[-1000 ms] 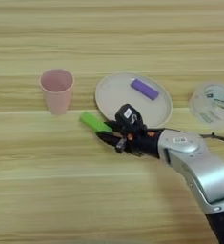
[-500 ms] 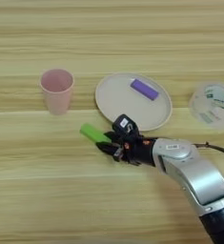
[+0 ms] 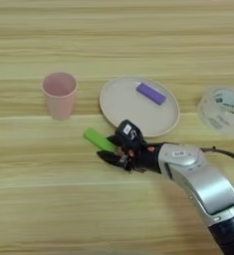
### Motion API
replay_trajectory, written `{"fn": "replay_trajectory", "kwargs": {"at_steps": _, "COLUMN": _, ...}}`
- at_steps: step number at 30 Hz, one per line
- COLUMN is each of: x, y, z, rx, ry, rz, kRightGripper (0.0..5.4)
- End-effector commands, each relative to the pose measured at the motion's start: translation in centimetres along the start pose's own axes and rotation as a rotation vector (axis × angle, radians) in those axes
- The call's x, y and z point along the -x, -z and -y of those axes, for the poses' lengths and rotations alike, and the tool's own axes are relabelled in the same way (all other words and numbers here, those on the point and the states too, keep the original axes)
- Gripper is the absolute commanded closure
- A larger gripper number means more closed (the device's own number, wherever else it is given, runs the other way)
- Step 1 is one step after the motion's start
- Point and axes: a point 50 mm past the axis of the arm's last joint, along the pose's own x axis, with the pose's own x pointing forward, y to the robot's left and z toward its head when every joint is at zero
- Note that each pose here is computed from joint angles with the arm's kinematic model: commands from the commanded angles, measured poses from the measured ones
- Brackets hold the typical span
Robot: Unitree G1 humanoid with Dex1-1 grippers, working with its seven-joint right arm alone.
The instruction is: Move the objects on the table
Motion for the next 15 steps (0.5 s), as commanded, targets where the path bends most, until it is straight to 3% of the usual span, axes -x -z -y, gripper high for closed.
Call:
{"fn": "replay_trajectory", "kwargs": {"at_steps": 1, "x": 1.6, "y": -3.5, "z": 0.7, "rx": 0.095, "ry": 0.028, "rz": 0.123, "kRightGripper": 2.56}}
{"fn": "replay_trajectory", "kwargs": {"at_steps": 9, "x": 3.8, "y": -6.3, "z": 2.4, "rx": 0.133, "ry": 0.14, "rz": 0.218, "kRightGripper": 1.86}}
{"fn": "replay_trajectory", "kwargs": {"at_steps": 15, "x": 6.3, "y": -8.6, "z": 6.1, "rx": 0.212, "ry": 0.42, "rz": 0.271, "kRightGripper": 1.11}}
